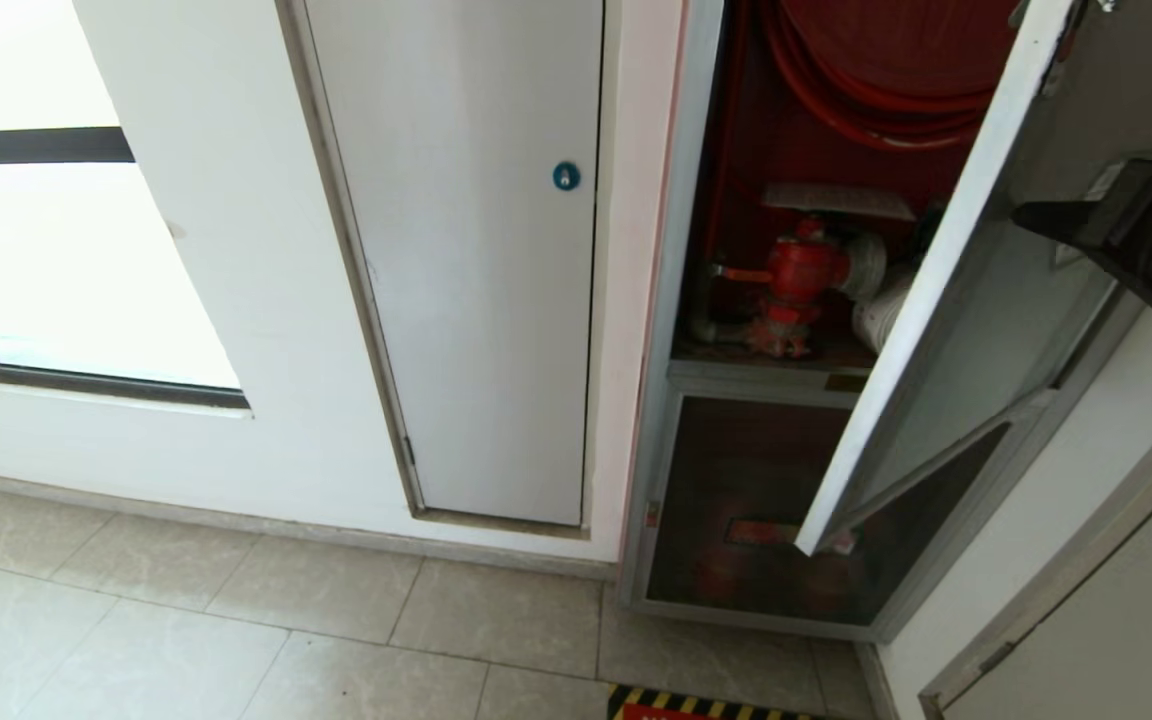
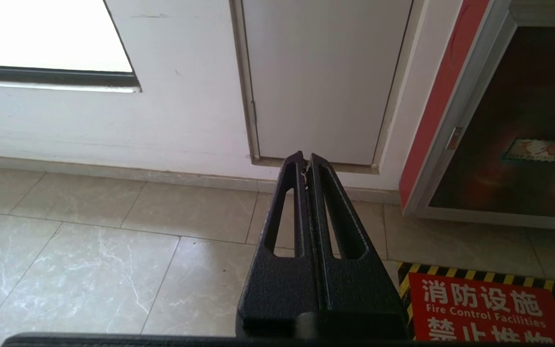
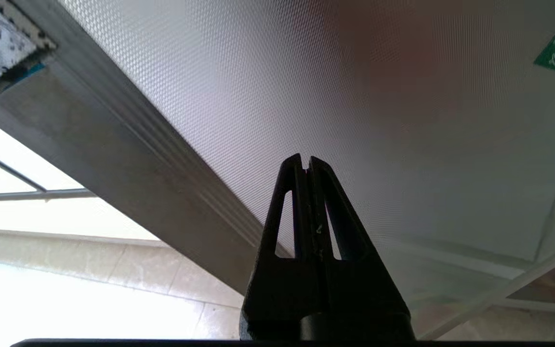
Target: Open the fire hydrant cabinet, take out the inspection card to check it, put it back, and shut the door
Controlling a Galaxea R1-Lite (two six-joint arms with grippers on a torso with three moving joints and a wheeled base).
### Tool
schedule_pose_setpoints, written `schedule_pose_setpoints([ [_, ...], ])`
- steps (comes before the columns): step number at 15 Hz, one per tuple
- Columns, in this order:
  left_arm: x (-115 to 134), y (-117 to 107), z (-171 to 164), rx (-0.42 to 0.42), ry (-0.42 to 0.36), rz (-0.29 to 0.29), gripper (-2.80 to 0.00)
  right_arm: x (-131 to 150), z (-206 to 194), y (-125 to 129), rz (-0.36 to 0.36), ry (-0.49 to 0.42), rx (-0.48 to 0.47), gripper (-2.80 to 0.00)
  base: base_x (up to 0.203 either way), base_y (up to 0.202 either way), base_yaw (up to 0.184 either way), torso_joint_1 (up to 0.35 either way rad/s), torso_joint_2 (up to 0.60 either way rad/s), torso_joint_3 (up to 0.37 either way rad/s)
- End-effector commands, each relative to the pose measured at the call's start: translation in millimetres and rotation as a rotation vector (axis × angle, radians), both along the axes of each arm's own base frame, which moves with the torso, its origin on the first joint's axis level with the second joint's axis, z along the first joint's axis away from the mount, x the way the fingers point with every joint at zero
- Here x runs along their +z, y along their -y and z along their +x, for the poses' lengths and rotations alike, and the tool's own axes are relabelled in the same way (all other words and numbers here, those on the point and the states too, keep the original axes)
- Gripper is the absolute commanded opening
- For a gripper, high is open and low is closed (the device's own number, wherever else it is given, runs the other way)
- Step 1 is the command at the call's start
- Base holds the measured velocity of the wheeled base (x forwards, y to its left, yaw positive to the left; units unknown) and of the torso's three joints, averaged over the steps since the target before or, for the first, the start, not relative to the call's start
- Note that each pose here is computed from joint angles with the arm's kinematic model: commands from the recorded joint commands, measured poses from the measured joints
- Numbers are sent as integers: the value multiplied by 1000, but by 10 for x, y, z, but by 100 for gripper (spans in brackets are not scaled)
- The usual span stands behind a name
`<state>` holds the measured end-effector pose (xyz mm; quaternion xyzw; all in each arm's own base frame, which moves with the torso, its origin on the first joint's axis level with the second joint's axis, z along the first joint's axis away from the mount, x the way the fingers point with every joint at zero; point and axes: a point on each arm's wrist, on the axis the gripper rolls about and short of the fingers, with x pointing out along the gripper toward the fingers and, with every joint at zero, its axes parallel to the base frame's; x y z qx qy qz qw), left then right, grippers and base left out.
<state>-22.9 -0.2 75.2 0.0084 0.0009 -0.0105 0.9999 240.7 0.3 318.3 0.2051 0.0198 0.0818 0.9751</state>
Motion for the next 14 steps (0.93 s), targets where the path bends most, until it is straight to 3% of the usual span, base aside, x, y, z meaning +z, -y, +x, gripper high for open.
schedule_pose_setpoints([
  [1, 0, 0, 1, 0, -1, 0, -280, -60, 403, -82, 0, -32, 7, -280, 0, 0, 0, 0, 0, 0],
  [14, 0, 0, 1, 0, -1, 0, -280, -304, 1968, -162, 1, 11, -28, -280, 0, 0, 0, 0, 0, 0],
])
